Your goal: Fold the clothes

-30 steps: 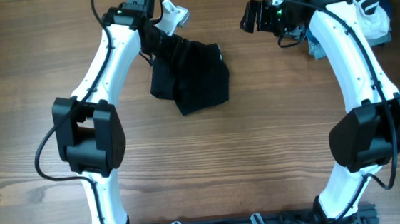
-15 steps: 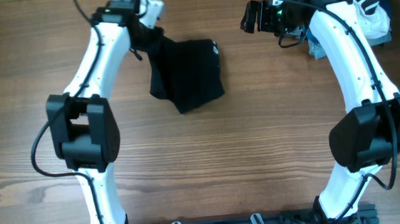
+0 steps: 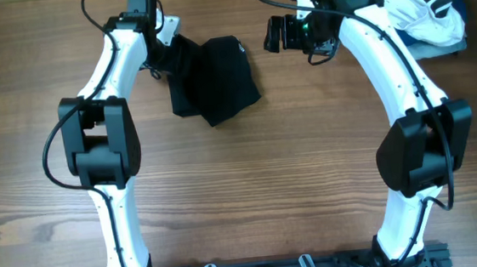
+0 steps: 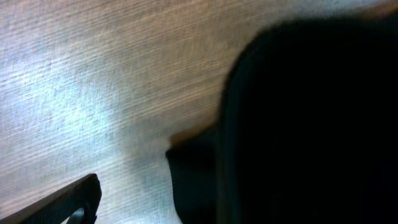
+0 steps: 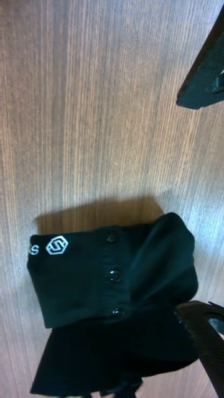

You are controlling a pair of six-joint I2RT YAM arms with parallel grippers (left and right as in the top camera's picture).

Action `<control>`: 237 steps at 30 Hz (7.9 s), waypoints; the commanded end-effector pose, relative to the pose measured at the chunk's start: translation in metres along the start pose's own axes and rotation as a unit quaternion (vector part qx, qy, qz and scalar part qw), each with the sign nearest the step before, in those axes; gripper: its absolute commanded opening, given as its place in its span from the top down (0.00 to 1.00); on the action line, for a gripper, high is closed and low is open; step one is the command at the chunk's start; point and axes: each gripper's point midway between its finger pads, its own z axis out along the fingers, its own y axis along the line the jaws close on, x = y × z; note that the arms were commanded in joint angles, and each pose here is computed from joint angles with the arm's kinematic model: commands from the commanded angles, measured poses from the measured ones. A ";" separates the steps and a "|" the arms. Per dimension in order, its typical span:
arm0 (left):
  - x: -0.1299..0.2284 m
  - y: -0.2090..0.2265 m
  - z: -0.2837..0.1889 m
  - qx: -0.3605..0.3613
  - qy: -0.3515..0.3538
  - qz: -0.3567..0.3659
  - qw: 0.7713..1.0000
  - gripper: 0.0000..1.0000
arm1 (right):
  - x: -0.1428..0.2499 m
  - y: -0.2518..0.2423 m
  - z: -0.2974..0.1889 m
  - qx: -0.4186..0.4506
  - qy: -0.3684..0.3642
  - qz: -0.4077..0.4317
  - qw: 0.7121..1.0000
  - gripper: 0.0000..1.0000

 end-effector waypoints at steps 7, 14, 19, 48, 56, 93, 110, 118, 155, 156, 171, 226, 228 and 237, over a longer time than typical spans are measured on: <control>0.038 -0.017 -0.099 0.048 0.049 -0.114 0.991 0.00 | -0.004 0.000 0.001 -0.005 -0.004 -0.019 1.000 0.00; 0.075 -0.024 -0.066 0.050 0.106 -0.145 0.982 0.02 | -0.003 0.000 0.001 -0.005 -0.002 -0.020 1.000 0.00; 0.070 -0.023 -0.043 0.053 0.081 -0.193 0.976 0.16 | -0.002 0.001 0.001 -0.008 0.001 -0.020 1.000 0.00; 0.134 0.042 0.020 -0.014 0.118 -0.253 0.960 0.46 | -0.002 0.010 0.001 -0.032 0.001 -0.026 0.999 0.00; 0.155 0.086 0.005 -0.048 0.131 -0.329 0.934 0.34 | 0.004 0.019 0.001 -0.053 0.012 -0.065 0.996 0.00; 0.075 0.075 -0.215 -0.024 -0.154 -0.303 0.940 0.00 | 0.035 -0.027 0.136 0.001 0.104 -0.121 0.987 0.20; 0.119 0.197 -0.250 -0.128 -0.217 -0.472 0.845 0.00 | 0.022 0.166 0.057 -0.106 -0.042 -0.274 0.955 0.10; 0.138 0.209 -0.252 -0.136 -0.204 -0.494 0.834 0.00 | 0.044 0.180 0.120 -0.094 -0.024 -0.305 0.948 0.09; 0.146 0.213 -0.252 -0.146 -0.193 -0.488 0.838 0.00 | 0.014 0.156 0.081 0.025 -0.075 -0.164 0.983 0.00; 0.146 0.213 -0.252 -0.146 -0.193 -0.489 0.838 0.00 | 0.015 0.148 0.096 0.059 -0.083 -0.138 0.985 0.01; 0.157 0.210 -0.249 -0.144 -0.173 -0.498 0.837 0.00 | 0.031 0.086 0.167 0.193 -0.071 -0.085 0.975 0.14; 0.159 0.217 -0.220 -0.134 -0.142 -0.506 0.840 0.00 | -0.135 -0.255 -0.308 0.308 -0.364 0.038 0.878 0.96; 0.159 0.219 -0.214 -0.133 -0.137 -0.507 0.841 0.00 | -0.123 -0.270 -0.307 0.313 -0.345 0.049 0.883 0.96; 0.154 0.226 -0.209 -0.135 -0.144 -0.505 0.840 0.00 | -0.109 -0.298 -0.232 0.297 -0.239 0.046 0.923 0.96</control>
